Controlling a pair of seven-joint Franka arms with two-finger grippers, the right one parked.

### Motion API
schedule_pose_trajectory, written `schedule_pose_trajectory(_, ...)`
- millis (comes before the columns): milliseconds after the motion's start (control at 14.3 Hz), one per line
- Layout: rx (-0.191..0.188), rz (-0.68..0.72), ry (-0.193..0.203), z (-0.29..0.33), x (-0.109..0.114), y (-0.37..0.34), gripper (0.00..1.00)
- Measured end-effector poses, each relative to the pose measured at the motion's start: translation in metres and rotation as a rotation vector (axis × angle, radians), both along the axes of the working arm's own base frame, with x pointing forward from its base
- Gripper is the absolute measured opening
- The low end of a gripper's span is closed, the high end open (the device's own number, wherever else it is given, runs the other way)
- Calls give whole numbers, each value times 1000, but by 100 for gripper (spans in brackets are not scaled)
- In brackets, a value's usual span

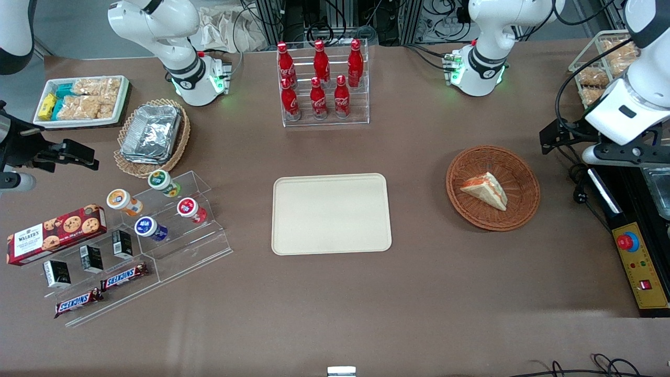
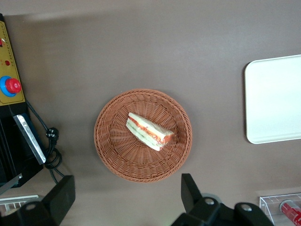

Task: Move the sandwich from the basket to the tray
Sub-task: 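Move the left gripper down over the wrapped sandwich in the wicker basket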

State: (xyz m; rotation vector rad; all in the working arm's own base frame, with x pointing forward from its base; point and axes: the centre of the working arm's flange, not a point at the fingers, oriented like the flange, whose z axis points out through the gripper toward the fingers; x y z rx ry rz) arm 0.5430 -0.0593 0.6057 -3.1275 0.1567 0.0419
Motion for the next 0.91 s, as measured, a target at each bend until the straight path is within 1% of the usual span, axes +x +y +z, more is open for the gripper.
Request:
schedule_pose_trajectory(140, 0, -1, -2, 0, 4, 0, 100)
schedule_pose_trajectory(280, 11, 32, -4, 0, 6, 1, 100)
schedule_pose_trajectory(420, 25, 208, 1, -7, 8, 1, 100)
schedule_pose_trajectory(490, 30, 274, 1, -17, 10, -1, 100)
schedule_pose_trajectory(630, 30, 369, -12, -49, 11, 0, 100)
schedule_pose_trajectory(770, 28, 485, -24, -92, 3, 5, 100)
schedule_pose_trajectory(910, 32, 610, -26, -143, -11, 8, 100)
